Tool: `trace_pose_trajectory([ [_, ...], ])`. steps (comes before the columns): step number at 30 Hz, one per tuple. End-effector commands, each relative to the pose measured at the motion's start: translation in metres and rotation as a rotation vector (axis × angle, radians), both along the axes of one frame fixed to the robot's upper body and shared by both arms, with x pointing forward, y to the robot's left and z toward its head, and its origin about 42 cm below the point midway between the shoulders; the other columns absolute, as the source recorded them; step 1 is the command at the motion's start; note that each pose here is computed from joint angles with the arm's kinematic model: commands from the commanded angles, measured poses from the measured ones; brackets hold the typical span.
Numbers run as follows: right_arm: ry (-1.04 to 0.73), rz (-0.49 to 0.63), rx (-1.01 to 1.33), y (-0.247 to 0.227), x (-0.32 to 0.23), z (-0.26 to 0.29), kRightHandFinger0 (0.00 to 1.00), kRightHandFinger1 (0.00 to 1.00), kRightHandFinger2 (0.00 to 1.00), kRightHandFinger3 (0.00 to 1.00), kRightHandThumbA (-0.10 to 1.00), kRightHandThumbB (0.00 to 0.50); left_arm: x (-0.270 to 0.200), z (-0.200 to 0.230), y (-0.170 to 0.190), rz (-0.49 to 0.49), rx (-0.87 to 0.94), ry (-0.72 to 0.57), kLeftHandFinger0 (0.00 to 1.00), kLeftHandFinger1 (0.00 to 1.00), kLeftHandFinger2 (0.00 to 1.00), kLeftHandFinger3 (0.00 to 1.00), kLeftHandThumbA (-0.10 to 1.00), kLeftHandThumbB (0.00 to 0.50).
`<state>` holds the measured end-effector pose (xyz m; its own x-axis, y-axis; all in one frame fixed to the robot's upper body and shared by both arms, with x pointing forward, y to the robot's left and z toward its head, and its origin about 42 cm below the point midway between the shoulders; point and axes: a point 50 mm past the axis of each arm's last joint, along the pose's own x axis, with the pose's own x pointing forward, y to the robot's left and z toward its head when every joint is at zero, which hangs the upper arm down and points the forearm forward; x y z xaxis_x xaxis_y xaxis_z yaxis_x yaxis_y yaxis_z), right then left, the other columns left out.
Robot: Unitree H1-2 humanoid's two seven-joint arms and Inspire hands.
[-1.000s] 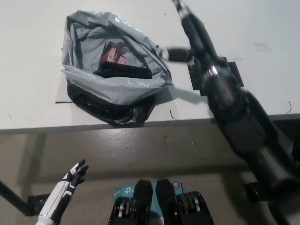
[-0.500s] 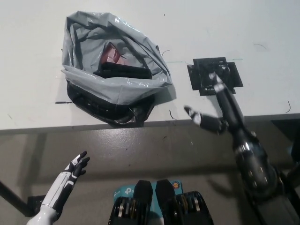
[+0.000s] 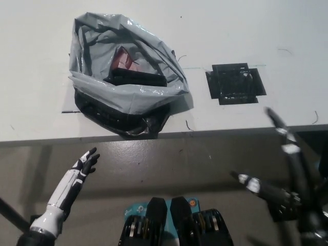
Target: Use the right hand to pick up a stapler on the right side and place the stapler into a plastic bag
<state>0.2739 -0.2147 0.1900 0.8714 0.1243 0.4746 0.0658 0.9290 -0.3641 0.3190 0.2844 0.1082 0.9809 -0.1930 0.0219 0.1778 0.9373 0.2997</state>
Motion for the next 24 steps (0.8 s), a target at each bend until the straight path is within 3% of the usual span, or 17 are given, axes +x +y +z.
trace_pose_trajectory([
  [1, -0.018, -0.042, 0.127, -0.025, 0.010, -0.023, 1.00, 1.00, 1.00, 1.00, 0.96, 0.159, -0.003, 0.017, 0.005, 0.004, 0.009, -0.091, 1.00, 1.00, 1.00, 1.00, 1.00, 0.110],
  [5, 0.103, -0.059, 0.150, -0.032, 0.015, -0.059, 1.00, 1.00, 1.00, 1.00, 0.92, 0.152, -0.011, 0.012, 0.004, 0.018, -0.015, -0.089, 1.00, 1.00, 1.00, 1.00, 1.00, 0.100],
  [6, 0.126, -0.056, 0.157, -0.033, 0.015, -0.066, 1.00, 1.00, 1.00, 1.00, 0.91, 0.125, -0.013, 0.010, 0.004, 0.021, -0.020, -0.087, 1.00, 1.00, 1.00, 1.00, 1.00, 0.100],
  [9, 0.237, -0.053, 0.164, -0.034, 0.016, -0.091, 1.00, 1.00, 1.00, 1.00, 0.92, 0.111, -0.021, 0.004, 0.009, 0.041, -0.035, -0.083, 1.00, 1.00, 1.00, 1.00, 1.00, 0.081],
  [16, 0.314, -0.041, 0.182, -0.035, 0.019, -0.108, 1.00, 1.00, 1.00, 1.00, 0.89, 0.075, -0.030, -0.004, 0.014, 0.063, -0.027, -0.066, 1.00, 1.00, 1.00, 1.00, 1.00, 0.071],
  [21, 0.355, -0.026, 0.157, -0.032, 0.015, -0.116, 1.00, 1.00, 1.00, 1.00, 0.91, 0.080, -0.036, -0.009, 0.017, 0.061, -0.023, -0.055, 1.00, 1.00, 1.00, 1.00, 1.00, 0.075],
  [24, 0.369, -0.010, 0.152, -0.031, 0.011, -0.121, 1.00, 1.00, 1.00, 1.00, 0.91, 0.127, -0.040, -0.012, 0.016, 0.061, -0.022, -0.048, 1.00, 1.00, 1.00, 1.00, 1.00, 0.079],
])
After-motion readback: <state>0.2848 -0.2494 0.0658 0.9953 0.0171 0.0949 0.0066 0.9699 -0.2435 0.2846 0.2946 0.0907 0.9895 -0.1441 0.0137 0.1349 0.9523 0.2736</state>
